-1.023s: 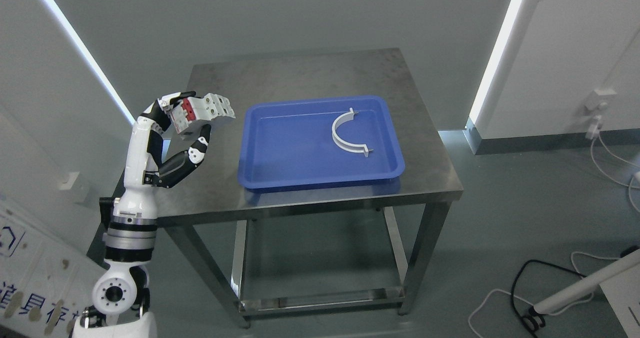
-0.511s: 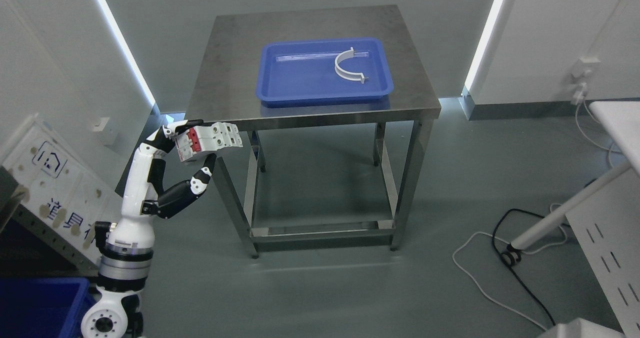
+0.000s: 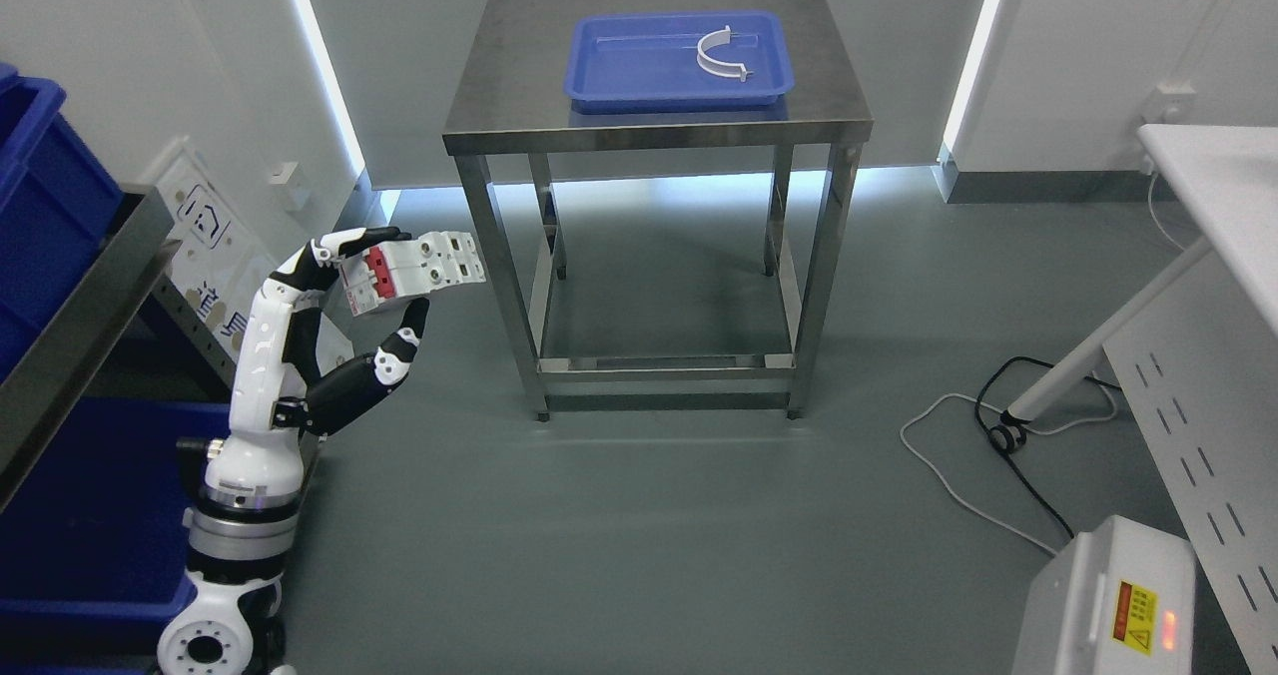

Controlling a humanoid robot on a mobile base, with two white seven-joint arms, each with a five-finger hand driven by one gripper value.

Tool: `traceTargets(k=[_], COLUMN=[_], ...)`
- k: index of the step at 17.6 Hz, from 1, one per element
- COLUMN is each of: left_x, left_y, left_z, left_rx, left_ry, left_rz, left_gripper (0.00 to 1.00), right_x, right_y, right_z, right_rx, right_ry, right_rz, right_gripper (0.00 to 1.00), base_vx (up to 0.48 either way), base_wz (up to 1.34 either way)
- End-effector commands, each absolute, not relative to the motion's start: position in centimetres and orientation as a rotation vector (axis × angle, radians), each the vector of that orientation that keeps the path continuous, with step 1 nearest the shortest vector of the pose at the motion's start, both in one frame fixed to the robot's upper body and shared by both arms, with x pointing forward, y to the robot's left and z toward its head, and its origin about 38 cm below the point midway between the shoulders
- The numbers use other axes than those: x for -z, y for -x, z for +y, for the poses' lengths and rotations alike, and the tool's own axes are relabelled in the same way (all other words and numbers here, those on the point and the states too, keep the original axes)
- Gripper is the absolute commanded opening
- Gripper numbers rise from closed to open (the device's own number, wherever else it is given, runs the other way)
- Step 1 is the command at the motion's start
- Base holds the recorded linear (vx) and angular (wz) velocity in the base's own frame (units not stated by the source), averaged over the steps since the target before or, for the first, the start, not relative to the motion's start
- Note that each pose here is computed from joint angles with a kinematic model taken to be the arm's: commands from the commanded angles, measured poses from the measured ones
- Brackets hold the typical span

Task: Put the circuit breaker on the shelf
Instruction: 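Turn toward the bin shelf carrying the breaker in the left hand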

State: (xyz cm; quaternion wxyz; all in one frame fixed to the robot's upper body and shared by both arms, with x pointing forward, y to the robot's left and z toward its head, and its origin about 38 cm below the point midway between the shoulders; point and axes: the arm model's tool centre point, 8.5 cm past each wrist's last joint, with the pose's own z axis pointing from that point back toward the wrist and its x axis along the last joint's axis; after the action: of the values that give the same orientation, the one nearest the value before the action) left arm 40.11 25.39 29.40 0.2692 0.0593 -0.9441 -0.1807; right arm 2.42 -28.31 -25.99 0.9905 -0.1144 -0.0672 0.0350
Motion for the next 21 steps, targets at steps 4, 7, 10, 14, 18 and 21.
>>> traceTargets(k=[4,7,10,14,18,21], left_x=[-36.5,-39.5,-39.8,-40.6,-43.6,-42.5], left_y=[-40.8,-41.5,-41.6,-41.6,-42.2,-43.8], left_z=[24.5,23.9,22.8,25.5,28.9,31.3], left_rx=[0.524,0.523,0.713,0.924,0.975,1.062], left_ry=[-0.184,-0.168,-0.135,-0.244,-0.359,-0.457], left_rz=[-2.708,-2.725,-2.685,-2.578,-2.428,-2.143], left_gripper=[0.1,0.1,0.1,0.1,0.1,0.1], right_x=[25.9,25.9,25.9,25.9,25.9,25.9], right_y=[-1.9,-1.9,-1.9,-1.8,-1.9,-1.9], right_z=[-29.3,-29.3,-29.3,-29.3,-29.3,-29.3], right_rx=[-0.094,-0.094,-0.094,-0.094,-0.094,-0.094], right_ry=[0.247,0.247,0.247,0.247,0.247,0.247], right_rz=[-0.077,-0.077,-0.077,-0.075,-0.077,-0.077], right_gripper=[1.0,1.0,1.0,1.0,1.0,1.0], base_vx=[-0.37,-0.235,-0.117,-0.003,0.077,0.119], base_wz=[0.16,0.61,0.8,0.97,1.01,0.89])
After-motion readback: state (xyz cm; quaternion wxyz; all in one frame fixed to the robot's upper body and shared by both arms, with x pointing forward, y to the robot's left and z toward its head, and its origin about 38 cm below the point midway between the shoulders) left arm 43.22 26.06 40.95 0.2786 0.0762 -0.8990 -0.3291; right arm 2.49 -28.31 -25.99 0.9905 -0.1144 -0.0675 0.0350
